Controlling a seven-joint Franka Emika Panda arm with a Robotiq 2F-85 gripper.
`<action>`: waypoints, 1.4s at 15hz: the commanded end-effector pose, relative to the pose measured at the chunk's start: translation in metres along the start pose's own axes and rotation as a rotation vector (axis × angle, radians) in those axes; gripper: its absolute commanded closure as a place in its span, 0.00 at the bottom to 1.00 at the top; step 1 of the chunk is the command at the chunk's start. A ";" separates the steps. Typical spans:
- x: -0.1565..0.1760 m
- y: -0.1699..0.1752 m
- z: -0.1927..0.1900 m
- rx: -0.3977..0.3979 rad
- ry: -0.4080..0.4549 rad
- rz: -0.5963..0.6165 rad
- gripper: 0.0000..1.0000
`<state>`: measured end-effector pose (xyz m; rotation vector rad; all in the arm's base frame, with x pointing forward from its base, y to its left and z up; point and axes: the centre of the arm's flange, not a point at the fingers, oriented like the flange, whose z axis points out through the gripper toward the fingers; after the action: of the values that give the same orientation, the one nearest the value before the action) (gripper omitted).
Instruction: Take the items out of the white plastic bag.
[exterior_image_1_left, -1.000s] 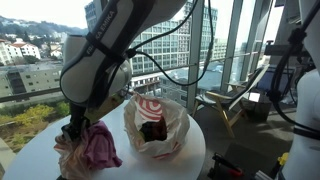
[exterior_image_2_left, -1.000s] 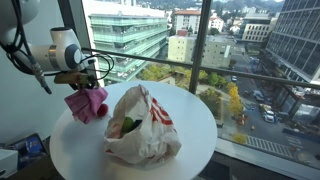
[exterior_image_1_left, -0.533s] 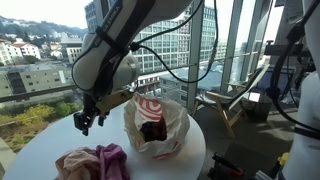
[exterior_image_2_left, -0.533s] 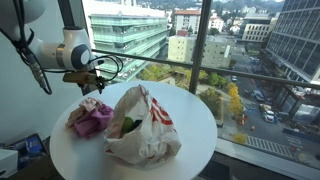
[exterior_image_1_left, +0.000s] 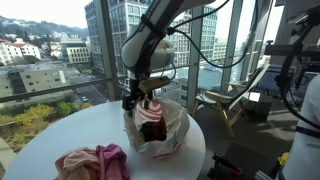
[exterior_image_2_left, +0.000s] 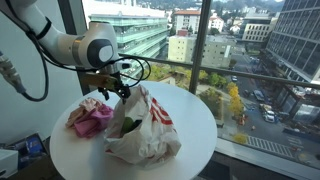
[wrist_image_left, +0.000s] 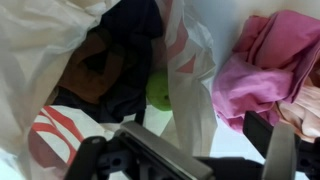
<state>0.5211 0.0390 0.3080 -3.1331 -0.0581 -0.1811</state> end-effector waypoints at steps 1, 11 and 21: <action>-0.011 0.039 0.017 -0.032 0.004 0.076 0.00; 0.017 0.092 0.118 -0.120 0.073 0.141 0.00; 0.022 0.132 0.201 -0.163 0.092 0.230 0.00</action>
<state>0.5612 -0.0872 0.1302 -3.2530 0.2657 -0.3129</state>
